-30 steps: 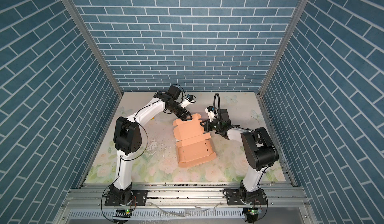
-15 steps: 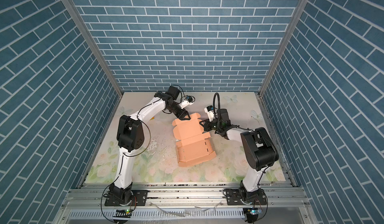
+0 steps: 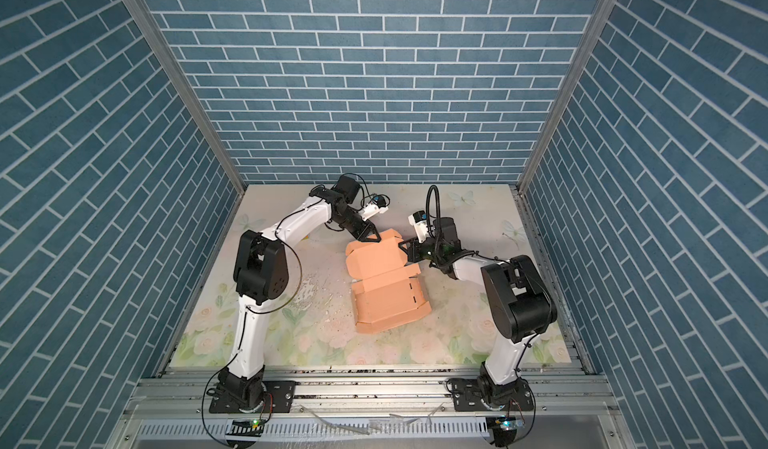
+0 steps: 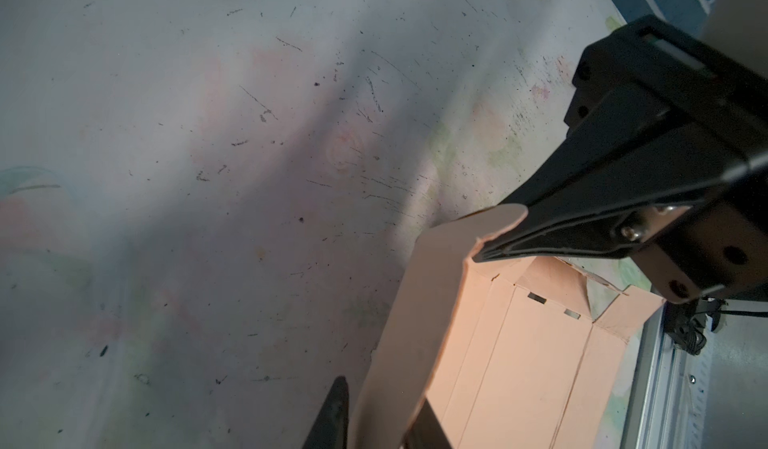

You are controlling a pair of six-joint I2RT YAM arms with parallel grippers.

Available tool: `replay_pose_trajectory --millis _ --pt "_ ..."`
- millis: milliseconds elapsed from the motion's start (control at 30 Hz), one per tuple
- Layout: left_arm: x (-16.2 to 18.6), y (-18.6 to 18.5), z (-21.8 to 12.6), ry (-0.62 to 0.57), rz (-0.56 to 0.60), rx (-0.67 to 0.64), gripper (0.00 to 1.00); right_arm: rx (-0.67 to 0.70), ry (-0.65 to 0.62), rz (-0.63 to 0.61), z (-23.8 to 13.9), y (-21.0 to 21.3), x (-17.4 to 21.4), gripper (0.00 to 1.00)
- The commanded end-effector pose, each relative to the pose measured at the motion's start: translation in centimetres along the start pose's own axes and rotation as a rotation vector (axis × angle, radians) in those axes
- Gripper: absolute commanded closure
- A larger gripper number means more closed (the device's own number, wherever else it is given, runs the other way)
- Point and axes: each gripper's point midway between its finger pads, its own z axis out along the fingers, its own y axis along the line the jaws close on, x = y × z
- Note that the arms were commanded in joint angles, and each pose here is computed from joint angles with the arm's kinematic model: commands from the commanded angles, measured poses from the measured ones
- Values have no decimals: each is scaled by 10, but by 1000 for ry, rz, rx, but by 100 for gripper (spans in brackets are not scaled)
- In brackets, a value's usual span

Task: Fold the paper box

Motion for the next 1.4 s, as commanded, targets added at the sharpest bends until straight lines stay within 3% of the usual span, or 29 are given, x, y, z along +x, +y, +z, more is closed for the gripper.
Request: replay_pose_trajectory --millis 0,133,367,533,700,1033,1367 --pt "-1 -4 -7 -13 -3 -10 82 -17 -48 -76 3 7 -20 100" --pt "-2 1 -11 -26 -9 -60 92 -15 -58 -75 4 7 -24 100" --pt "-6 4 -21 -71 -14 -158 100 29 -96 -51 1 2 -35 100" --pt "-2 19 -33 -109 -94 -293 100 215 -132 7 -18 -19 -48 76" --pt "10 34 -44 -143 -225 -412 98 392 -179 108 -54 -36 -48 68" --pt "53 41 -56 -168 -452 -545 98 513 -125 469 -102 -56 21 58" --pt "80 37 -77 -199 -576 -642 96 399 -92 642 -85 -49 68 58"
